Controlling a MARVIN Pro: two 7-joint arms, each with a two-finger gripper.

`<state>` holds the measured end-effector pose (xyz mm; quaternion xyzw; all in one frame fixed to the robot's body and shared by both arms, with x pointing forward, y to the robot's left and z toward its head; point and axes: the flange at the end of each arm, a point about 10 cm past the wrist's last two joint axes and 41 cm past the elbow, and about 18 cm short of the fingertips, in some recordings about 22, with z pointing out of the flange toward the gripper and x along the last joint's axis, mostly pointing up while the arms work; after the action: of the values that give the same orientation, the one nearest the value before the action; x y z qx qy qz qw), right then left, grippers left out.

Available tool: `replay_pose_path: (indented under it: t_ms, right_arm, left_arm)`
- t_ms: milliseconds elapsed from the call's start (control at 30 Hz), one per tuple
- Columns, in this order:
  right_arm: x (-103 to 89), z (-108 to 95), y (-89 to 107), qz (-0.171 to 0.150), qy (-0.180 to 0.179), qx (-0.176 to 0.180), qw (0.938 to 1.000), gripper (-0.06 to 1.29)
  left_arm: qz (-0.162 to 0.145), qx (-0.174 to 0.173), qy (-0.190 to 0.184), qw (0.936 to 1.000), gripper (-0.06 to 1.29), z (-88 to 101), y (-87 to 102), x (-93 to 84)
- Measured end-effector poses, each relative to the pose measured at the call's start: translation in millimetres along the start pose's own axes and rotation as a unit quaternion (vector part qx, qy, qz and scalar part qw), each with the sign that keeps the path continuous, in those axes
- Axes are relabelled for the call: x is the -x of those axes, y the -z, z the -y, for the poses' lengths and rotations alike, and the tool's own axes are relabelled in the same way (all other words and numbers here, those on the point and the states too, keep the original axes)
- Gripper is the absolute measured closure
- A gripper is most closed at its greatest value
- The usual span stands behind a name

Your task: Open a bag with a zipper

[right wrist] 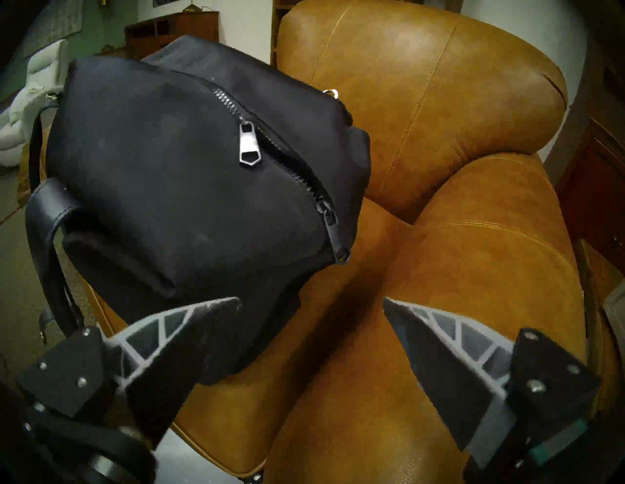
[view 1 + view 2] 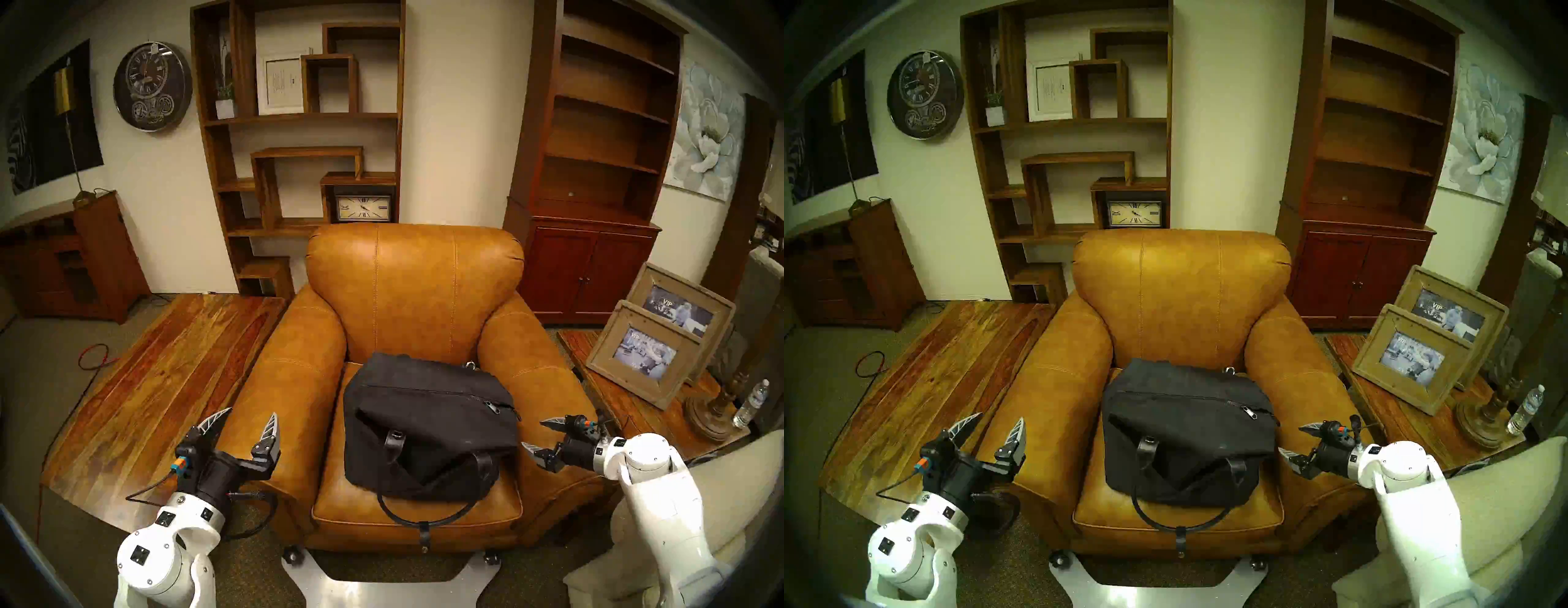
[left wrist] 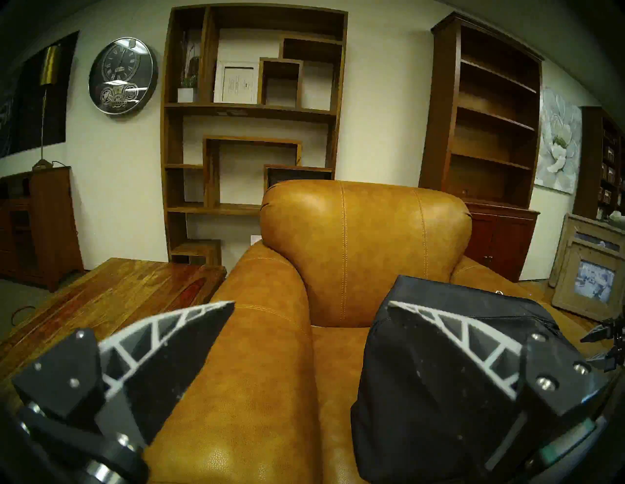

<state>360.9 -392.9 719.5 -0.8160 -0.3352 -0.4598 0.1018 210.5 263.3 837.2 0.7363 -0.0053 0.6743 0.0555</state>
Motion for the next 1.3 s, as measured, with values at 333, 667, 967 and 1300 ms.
replay_pose_path:
  t_ms: [333, 667, 967, 1300]
  right_arm:
    - [-7.5, -13.5, -12.7, 0.016, 0.048, -0.014, 0.9986, 0.03]
    - [-23.5, -23.8, -17.8, 0.012, 0.104, -0.011, 0.9944, 0.03]
    - [-26.0, -27.1, -24.6, 0.010, 0.124, -0.003, 0.9922, 0.03]
    - [-26.7, -23.4, -31.4, 0.007, 0.137, -0.007, 0.9906, 0.20]
  left_arm:
    - [0.000, 0.000, 0.000, 1.0000, -0.04, 0.0, 0.0, 0.0]
    - [0.000, 0.000, 0.000, 1.0000, -0.04, 0.0, 0.0, 0.0]
    - [0.000, 0.000, 0.000, 1.0000, -0.04, 0.0, 0.0, -0.1]
    - [0.000, 0.000, 0.000, 1.0000, -0.04, 0.0, 0.1, -0.1]
